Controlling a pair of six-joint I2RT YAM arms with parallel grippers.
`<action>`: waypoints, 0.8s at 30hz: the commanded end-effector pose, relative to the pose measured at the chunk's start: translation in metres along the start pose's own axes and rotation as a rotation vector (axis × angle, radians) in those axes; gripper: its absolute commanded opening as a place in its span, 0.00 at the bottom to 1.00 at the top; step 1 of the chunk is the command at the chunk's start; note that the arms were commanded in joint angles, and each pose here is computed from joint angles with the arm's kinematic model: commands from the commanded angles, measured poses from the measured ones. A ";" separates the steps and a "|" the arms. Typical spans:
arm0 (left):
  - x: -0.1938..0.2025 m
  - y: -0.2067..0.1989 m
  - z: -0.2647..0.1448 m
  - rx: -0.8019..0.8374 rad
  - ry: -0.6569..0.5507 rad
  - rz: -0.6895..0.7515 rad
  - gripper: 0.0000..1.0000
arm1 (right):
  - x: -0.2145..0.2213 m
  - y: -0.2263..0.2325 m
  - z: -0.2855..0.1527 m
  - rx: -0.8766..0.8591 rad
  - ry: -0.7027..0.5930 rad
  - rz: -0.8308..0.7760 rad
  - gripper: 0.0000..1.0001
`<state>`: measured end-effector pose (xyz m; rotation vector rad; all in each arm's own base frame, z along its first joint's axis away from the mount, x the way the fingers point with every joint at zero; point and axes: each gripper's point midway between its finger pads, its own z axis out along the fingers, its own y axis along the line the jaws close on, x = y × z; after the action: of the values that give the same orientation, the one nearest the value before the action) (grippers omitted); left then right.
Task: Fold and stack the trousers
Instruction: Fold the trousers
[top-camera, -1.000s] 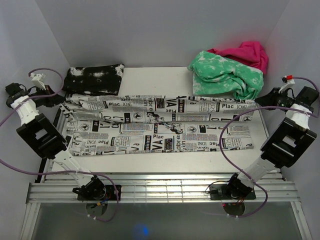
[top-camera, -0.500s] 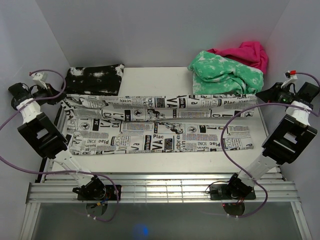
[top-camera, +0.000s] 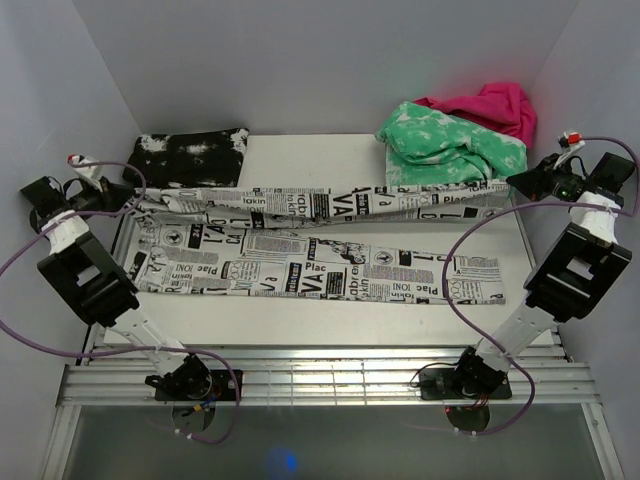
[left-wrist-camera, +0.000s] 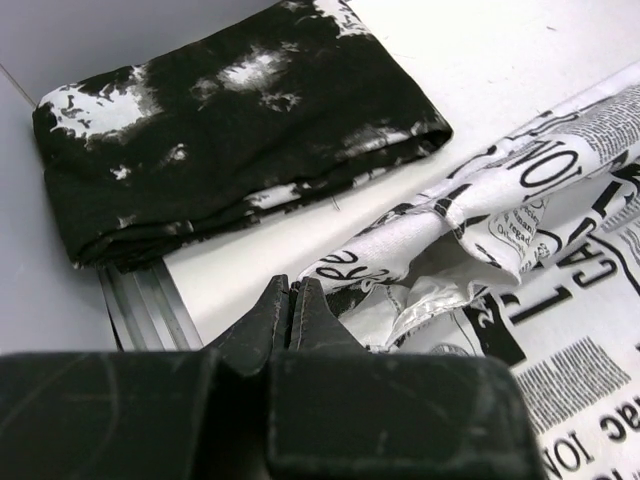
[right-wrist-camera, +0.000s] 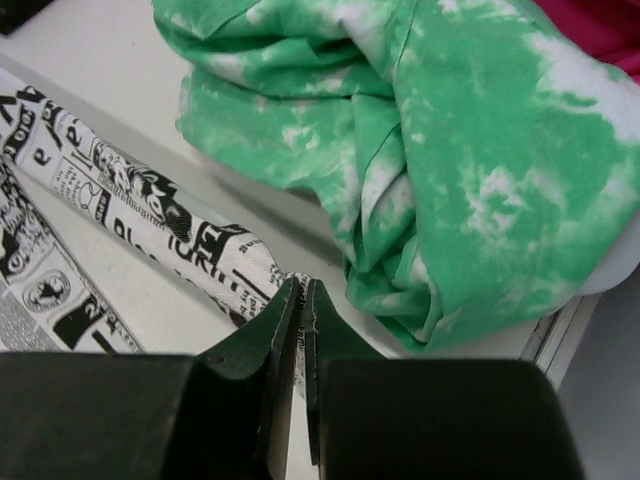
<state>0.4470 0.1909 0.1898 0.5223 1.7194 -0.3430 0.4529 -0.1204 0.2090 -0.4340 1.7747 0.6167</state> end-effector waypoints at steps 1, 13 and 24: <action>-0.024 -0.020 -0.041 0.020 -0.070 0.155 0.00 | 0.002 0.022 -0.027 -0.026 0.032 -0.281 0.08; 0.010 -0.055 -0.094 -0.010 -0.130 0.053 0.00 | 0.029 0.052 -0.087 -0.001 0.096 -0.354 0.08; 0.074 -0.082 -0.126 -0.015 -0.064 0.038 0.31 | 0.131 0.098 -0.118 -0.105 0.310 -0.378 0.47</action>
<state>0.3110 0.1964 0.1504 0.4820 1.6632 -0.3523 0.2924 -0.1157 0.1431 -0.8161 1.8660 0.4308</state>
